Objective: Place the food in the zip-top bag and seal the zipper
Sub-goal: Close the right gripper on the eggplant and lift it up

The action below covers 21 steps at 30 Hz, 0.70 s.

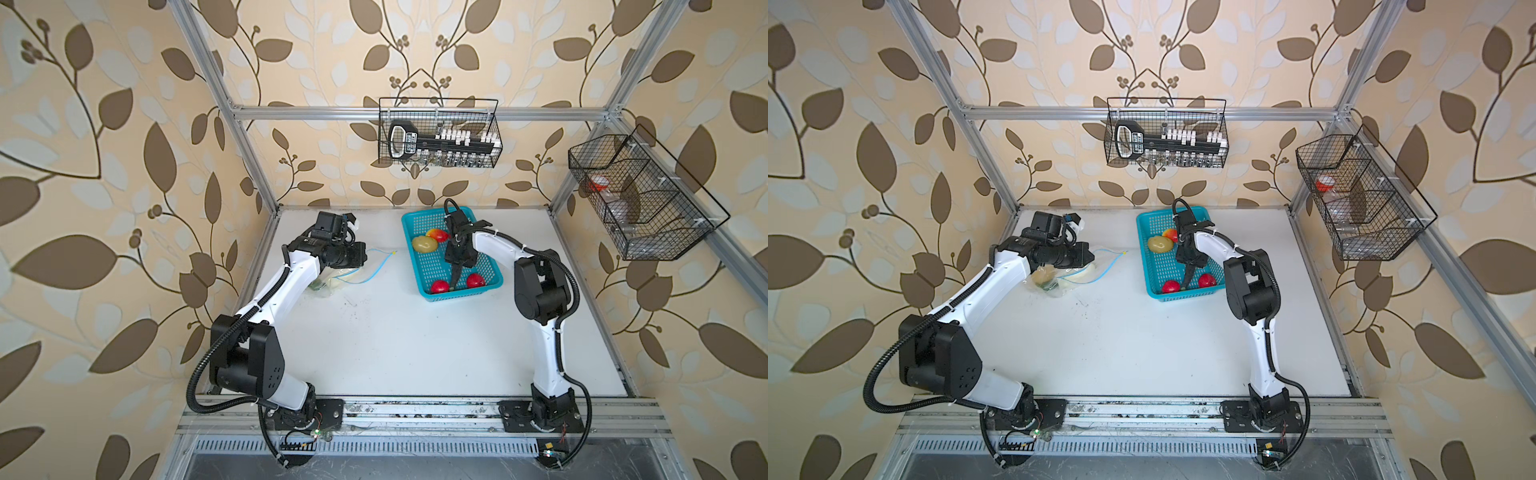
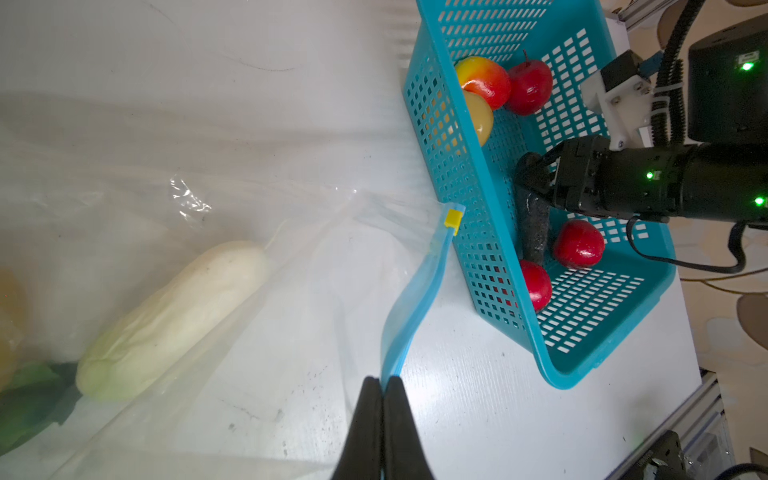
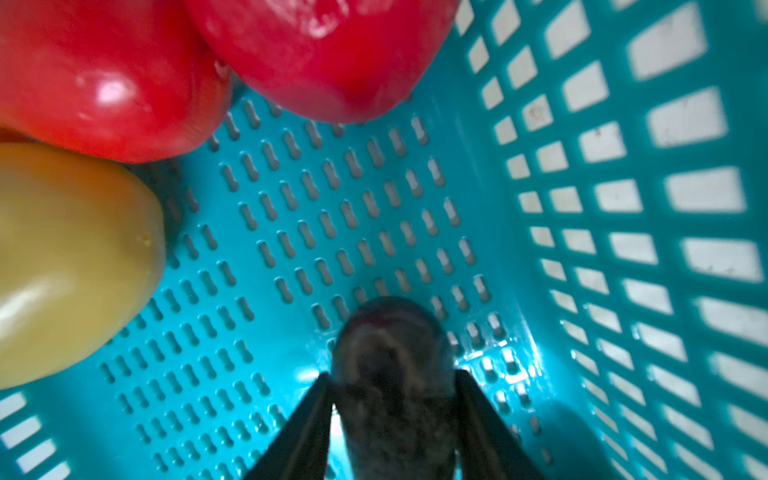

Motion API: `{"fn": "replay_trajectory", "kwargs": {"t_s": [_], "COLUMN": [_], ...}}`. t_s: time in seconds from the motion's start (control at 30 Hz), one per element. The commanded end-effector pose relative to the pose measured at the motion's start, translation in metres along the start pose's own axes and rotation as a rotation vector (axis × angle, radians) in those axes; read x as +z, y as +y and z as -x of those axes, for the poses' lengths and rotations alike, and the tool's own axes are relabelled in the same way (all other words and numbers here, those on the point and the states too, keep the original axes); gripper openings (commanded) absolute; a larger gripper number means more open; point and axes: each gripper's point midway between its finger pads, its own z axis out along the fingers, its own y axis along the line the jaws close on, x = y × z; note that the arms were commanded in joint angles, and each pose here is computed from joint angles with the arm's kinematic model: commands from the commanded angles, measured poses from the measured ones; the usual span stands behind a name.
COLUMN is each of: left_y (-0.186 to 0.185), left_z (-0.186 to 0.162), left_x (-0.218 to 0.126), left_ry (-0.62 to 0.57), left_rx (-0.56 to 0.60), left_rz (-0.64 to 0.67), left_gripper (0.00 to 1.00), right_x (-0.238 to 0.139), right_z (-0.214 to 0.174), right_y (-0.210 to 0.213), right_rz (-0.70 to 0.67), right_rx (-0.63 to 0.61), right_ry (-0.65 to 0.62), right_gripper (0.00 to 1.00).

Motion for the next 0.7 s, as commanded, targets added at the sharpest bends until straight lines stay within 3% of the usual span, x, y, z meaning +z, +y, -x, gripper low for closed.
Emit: {"fn": "replay_trajectory", "kwargs": {"t_s": [0.0,0.13,0.5,0.67], "left_y": [0.003,0.003,0.006,0.007], "left_z": [0.004,0.004,0.004,0.005], "left_x": [0.0,-0.001,-0.002,-0.003], "left_ry": [-0.012,-0.013,-0.02,-0.029], "left_rx": [-0.011,-0.012,-0.021,-0.023], "left_rz": [-0.007,-0.007,-0.005,-0.001], "left_gripper": [0.0,0.0,0.0,0.0], "right_x": [0.014,0.01,-0.036,-0.064], "right_z": [-0.004,-0.004,0.009,0.014], "right_y": [0.0,0.001,0.008,0.008], "right_rz": [-0.006,0.007,0.14,0.214], "right_rx": [-0.008,-0.003,0.07,0.099], "right_ry": [0.029,0.027,-0.09,-0.201], "right_gripper": [0.38,0.28,0.27,0.27]}}
